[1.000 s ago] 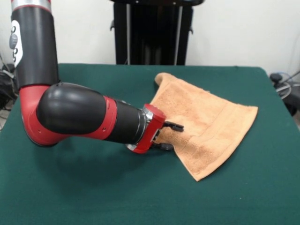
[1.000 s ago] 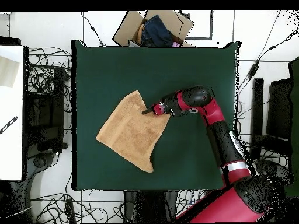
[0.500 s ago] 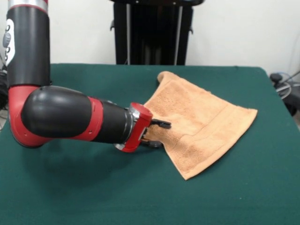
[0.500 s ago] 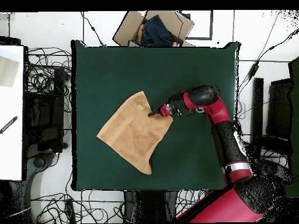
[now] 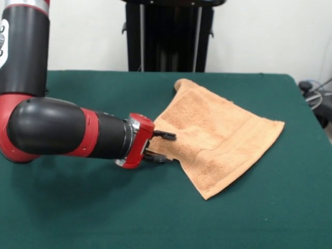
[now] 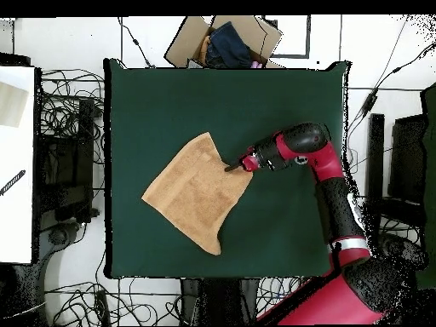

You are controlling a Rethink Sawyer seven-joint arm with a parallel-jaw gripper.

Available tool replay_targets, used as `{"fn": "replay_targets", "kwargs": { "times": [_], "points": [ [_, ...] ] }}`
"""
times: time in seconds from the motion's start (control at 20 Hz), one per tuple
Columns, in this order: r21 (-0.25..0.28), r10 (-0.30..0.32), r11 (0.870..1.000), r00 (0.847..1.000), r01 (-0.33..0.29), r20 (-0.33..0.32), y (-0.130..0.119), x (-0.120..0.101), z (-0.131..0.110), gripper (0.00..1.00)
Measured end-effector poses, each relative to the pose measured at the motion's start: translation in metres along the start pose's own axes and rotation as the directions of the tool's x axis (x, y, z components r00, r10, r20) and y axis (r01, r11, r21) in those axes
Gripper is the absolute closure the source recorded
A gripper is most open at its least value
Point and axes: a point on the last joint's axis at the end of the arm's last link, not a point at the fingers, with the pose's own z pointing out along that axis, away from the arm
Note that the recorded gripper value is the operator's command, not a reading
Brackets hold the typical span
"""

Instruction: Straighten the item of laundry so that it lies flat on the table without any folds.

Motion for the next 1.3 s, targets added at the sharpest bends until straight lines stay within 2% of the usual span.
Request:
{"fn": "replay_targets", "kwargs": {
  "times": [0.7, 1.3],
  "points": [
    [0.007, 0.015, 1.000, 1.000, -0.015, 0.003, -0.010, 0.004, -0.020, 0.00],
    [-0.003, 0.017, 1.000, 1.000, -0.017, 0.009, -0.009, 0.013, -0.021, 0.00]
  ]
}}
